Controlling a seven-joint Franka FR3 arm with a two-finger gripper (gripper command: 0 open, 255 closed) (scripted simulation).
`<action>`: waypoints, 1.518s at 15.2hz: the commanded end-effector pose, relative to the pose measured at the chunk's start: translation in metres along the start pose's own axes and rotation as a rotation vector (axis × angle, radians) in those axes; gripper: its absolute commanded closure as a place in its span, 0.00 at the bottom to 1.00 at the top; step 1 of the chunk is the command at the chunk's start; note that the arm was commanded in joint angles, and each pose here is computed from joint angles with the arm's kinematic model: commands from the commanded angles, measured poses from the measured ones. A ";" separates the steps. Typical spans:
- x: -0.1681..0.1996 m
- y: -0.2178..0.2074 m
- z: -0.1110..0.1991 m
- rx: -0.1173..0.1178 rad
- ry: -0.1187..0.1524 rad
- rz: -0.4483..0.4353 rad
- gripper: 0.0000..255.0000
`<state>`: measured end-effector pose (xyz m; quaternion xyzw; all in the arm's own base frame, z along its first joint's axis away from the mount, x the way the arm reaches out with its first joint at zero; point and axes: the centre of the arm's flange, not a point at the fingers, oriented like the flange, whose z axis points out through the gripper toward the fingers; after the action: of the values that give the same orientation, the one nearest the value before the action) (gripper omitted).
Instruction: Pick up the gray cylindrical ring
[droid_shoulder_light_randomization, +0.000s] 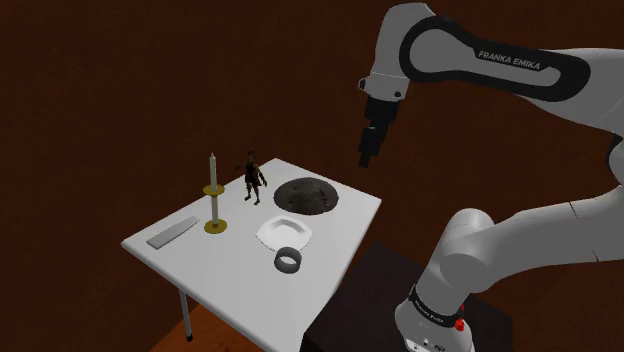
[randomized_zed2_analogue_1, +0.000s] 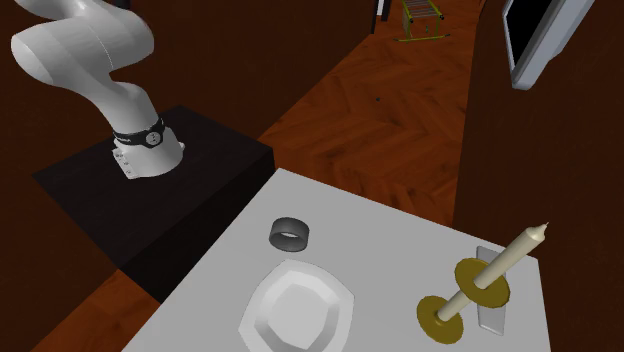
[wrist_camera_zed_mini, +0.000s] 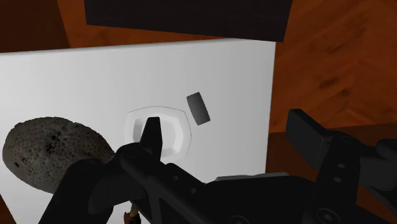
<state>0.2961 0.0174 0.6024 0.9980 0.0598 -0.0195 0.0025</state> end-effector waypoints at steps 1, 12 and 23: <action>0.000 0.000 0.000 0.000 0.000 0.000 0.00; 0.052 0.004 0.134 0.004 0.033 -0.079 0.00; 0.108 0.003 0.266 0.009 0.065 -0.158 0.00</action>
<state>0.3855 0.0254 0.3470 0.9908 0.1346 0.0096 -0.0050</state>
